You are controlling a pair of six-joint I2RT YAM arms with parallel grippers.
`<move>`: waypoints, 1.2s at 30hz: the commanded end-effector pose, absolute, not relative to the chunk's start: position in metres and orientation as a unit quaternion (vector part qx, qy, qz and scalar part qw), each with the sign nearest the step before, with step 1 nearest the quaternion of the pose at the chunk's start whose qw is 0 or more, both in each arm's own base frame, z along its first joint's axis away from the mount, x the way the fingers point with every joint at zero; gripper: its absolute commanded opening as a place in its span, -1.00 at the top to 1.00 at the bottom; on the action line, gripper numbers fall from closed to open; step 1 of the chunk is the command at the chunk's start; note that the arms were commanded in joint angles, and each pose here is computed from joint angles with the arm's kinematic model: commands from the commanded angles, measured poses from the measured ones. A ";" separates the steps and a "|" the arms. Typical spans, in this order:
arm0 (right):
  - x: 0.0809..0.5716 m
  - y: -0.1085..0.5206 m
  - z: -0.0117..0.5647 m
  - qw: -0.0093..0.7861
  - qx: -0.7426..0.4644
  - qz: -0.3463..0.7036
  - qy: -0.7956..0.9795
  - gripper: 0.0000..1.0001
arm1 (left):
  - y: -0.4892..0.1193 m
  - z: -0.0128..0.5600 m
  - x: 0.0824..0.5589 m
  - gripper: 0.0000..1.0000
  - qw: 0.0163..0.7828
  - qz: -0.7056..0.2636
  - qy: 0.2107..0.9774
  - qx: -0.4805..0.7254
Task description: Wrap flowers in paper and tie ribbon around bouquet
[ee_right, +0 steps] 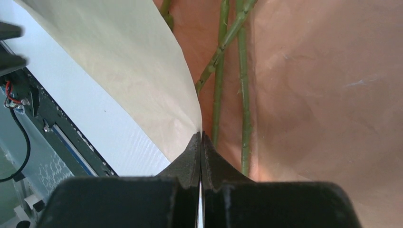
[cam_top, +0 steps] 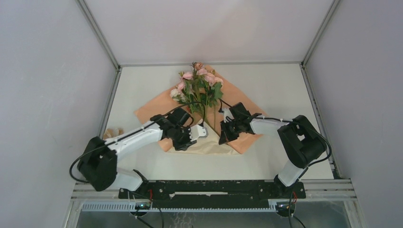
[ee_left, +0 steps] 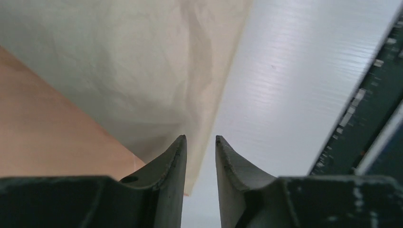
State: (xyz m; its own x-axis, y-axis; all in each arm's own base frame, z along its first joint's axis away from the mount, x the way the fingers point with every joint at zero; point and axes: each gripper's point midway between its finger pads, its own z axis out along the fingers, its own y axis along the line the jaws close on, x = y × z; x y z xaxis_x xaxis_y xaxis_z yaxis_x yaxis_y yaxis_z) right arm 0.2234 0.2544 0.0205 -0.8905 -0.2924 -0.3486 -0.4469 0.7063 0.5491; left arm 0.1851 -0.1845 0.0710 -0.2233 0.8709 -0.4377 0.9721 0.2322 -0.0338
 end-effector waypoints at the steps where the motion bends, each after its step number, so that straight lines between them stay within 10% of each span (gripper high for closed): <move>1: 0.229 0.257 0.023 0.128 -0.192 0.325 0.917 1.00 | -0.197 0.050 0.231 0.36 0.213 -0.088 0.770 0.595; 19: 0.229 0.253 0.019 0.123 -0.191 0.317 0.921 1.00 | -0.093 0.020 0.189 0.47 0.127 0.055 0.744 0.654; 28: 0.227 0.254 0.016 0.115 -0.187 0.319 0.922 1.00 | -0.216 0.080 0.193 0.81 0.267 -0.057 0.659 0.700; 36: 0.226 0.254 0.009 0.106 -0.184 0.318 0.924 1.00 | -0.274 0.041 0.199 1.00 0.217 -0.037 0.635 0.741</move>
